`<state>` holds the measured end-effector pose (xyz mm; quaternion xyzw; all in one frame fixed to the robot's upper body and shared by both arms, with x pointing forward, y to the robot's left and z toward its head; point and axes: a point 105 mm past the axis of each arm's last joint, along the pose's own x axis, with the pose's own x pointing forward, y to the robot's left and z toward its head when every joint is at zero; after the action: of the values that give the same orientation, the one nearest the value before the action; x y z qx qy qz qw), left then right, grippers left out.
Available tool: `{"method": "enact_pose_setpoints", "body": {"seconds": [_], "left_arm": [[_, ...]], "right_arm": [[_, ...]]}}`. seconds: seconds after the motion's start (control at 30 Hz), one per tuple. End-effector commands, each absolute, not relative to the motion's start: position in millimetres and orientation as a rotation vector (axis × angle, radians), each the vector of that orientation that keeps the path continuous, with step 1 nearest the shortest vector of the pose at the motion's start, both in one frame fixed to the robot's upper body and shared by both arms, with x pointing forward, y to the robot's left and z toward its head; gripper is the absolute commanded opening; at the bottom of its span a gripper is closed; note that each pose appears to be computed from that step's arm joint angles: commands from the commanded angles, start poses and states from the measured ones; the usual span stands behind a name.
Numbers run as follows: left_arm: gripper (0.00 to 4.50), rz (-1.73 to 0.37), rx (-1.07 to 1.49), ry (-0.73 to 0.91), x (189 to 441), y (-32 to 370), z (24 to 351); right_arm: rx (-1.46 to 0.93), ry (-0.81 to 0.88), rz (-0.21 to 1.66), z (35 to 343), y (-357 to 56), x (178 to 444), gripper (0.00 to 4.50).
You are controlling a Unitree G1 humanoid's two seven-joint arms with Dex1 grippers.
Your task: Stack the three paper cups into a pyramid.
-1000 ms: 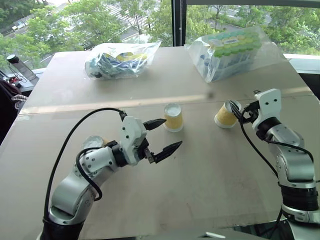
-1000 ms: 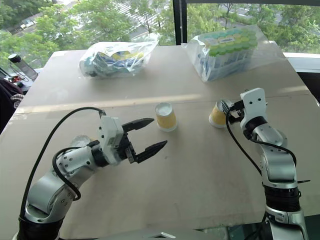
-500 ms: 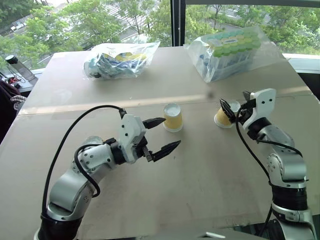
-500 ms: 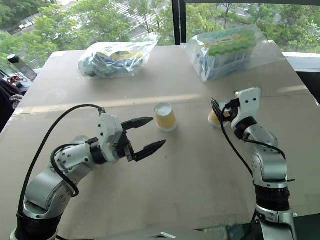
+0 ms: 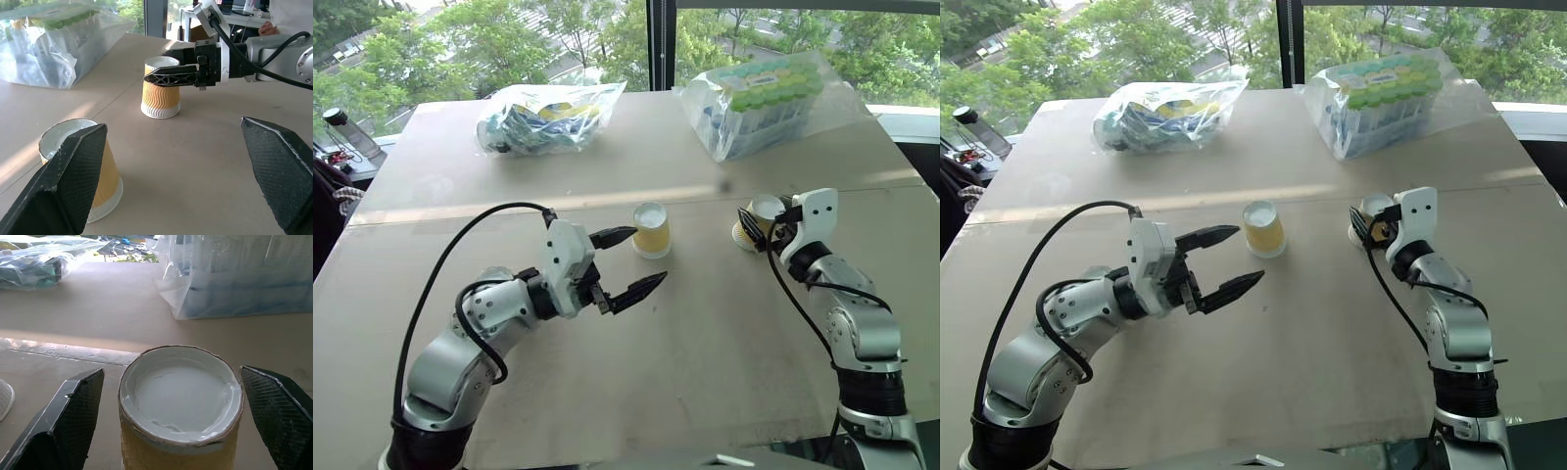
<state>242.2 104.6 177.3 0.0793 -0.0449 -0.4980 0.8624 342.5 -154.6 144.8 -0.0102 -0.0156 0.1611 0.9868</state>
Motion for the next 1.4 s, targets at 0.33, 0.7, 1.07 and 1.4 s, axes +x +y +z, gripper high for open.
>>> {"method": "enact_pose_setpoints", "body": {"seconds": [0.33, 0.7, 1.07, 1.4], "left_arm": [[4.50, -1.005, 0.177, -0.137, 238.2, 110.0, 183.1], [4.50, -0.629, 0.118, -0.106, 230.8, 138.2, 151.6], [4.50, -0.640, 0.111, -0.109, 222.0, 131.7, 148.6], [4.50, -0.646, 0.116, -0.115, 223.3, 132.3, 149.2]], "right_arm": [[-0.019, -0.071, 0.404, 153.0, -141.5, 336.6, 2.18], [-0.038, -0.029, 0.625, 153.9, -76.0, 339.2, 2.18], [-0.071, 0.012, 0.698, 150.2, -51.2, 342.0, 2.18], [-0.057, 0.047, 0.738, 148.0, -46.3, 336.7, 4.47]]}}
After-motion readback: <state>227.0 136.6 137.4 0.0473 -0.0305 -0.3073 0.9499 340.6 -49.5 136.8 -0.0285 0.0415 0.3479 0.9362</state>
